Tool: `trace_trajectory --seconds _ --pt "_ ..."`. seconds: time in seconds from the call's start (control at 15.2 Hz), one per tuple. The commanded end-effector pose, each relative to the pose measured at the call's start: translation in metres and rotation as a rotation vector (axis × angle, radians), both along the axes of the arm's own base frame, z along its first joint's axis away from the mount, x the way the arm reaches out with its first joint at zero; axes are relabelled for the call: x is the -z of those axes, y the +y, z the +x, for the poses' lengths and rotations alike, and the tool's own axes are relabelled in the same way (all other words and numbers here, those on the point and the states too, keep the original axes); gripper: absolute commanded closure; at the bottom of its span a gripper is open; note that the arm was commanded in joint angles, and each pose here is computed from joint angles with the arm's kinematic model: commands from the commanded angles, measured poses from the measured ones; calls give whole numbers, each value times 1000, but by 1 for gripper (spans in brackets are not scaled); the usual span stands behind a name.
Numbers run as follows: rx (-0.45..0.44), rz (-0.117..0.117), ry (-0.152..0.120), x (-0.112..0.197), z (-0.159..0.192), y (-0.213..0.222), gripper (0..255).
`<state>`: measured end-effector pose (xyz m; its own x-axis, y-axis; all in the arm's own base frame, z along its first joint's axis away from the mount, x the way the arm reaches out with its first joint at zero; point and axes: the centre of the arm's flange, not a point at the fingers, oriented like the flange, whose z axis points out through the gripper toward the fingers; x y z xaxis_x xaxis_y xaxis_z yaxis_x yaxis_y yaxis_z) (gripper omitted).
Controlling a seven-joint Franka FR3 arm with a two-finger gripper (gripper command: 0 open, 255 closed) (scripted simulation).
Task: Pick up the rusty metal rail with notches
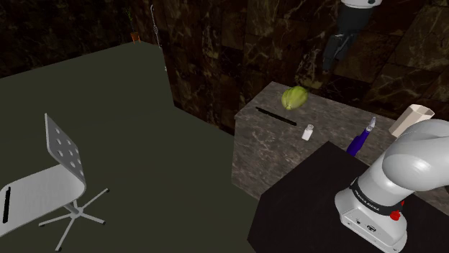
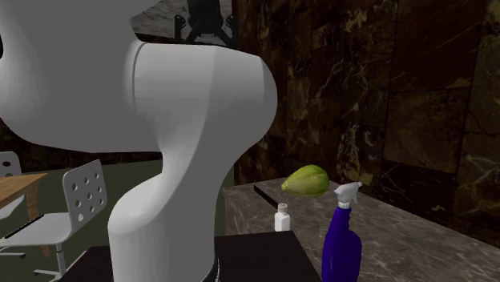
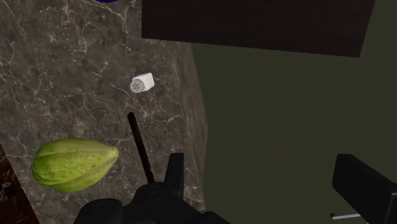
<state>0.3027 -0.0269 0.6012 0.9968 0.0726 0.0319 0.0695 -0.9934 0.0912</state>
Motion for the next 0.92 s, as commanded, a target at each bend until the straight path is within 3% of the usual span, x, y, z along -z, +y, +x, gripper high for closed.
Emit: trace_trajectory --seconds 0.0,0.86 --pt "0 0 0 0 0 0 0" --pt "-65 48 -21 130 80 -82 0"
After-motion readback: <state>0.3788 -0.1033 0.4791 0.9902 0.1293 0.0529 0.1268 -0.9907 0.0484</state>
